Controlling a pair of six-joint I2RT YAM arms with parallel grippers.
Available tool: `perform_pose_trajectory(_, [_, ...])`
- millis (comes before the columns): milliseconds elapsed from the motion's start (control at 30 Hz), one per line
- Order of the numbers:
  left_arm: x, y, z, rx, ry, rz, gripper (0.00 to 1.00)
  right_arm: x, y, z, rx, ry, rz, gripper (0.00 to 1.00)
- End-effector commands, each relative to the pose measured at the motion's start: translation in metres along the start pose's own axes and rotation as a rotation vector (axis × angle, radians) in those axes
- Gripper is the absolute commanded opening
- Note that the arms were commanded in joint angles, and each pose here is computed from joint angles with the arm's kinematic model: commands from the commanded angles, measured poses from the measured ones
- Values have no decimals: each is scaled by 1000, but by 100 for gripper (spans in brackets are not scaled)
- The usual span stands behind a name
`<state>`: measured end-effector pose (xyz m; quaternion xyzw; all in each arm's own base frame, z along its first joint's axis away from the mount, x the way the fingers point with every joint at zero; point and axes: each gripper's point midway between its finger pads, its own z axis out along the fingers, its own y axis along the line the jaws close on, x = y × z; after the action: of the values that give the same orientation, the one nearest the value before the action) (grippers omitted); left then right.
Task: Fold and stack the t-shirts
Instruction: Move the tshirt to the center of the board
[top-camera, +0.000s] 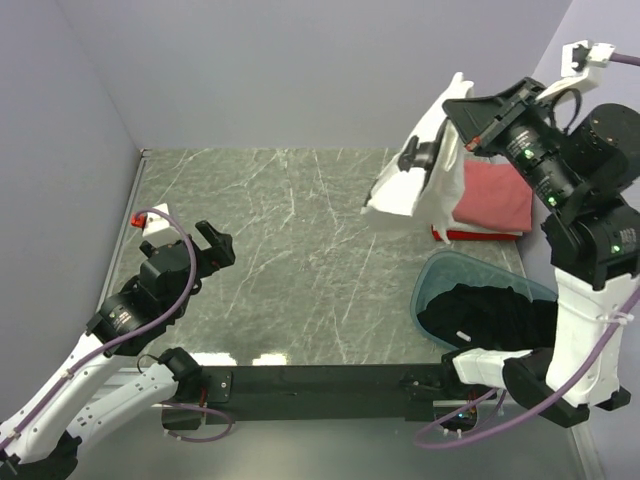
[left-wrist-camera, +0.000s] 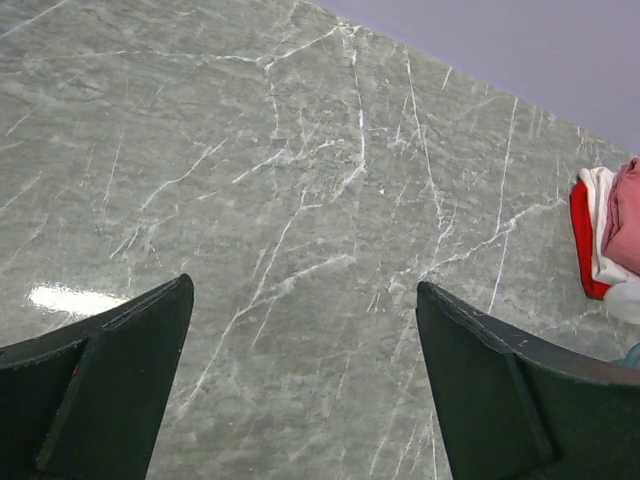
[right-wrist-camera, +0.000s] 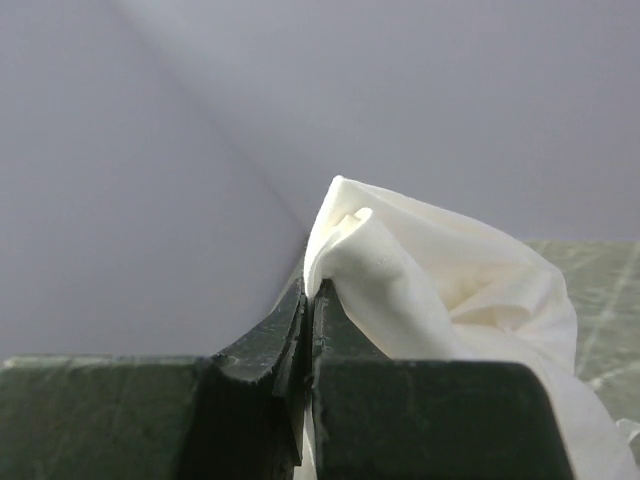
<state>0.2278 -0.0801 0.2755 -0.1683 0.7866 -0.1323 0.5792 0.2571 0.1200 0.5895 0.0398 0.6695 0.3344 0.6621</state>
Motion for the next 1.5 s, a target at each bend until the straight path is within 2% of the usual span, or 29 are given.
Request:
perform_pose_trajectory(0, [-11,-6,0,17,-31,-31,99,5,39,18,-223,11,21,0])
perform_pose_trajectory(67, [-9,-8,1,18,-29,-31,99,23,43,28,-219,43,17,0])
perform_pose_trajectory(267, [-4,-13,8,24,-18,-18,99,118,38,64,-161,222,-13,0])
perform_pose_trajectory(300, [-3,-12,9,18,-16,-15,99,142,24,73,-105,258,-27,0])
perform_pose_trajectory(367, [-3,-11,9,13,-14,-6,99,175,16,80,-77,322,-54,33])
perform_pose_trajectory(400, [-4,-11,9,15,-17,-4,99,207,3,86,-22,390,-87,50])
perform_pose_trajectory(467, [-3,-12,9,23,-16,1,99,238,-21,91,79,457,-128,79])
perform_pose_trajectory(500, [-5,-13,7,33,-26,-6,98,265,-43,92,160,527,-156,83])
perform_pose_trajectory(533, [-5,-14,8,36,-28,-4,98,271,-64,93,255,519,-187,87])
perform_pose_trajectory(633, [-1,-24,11,89,-16,20,93,301,-103,82,375,537,-205,90])
perform_pose_trajectory(800, [41,-47,35,137,119,96,87,352,-136,60,401,587,-125,91])
perform_pose_trajectory(900, [67,-75,40,195,179,115,86,380,-158,49,457,641,-119,91])
perform_pose_trajectory(967, [71,-98,40,246,172,108,87,400,-175,39,497,683,-116,91])
perform_pose_trajectory(1067, [92,-126,48,274,215,165,88,418,-192,36,512,700,-78,90])
perform_pose_trajectory(1233, [109,-159,61,327,262,191,88,440,-195,36,465,749,-38,84])
perform_pose_trajectory(1467, [135,-176,91,286,298,241,91,473,-201,39,447,825,-16,83])
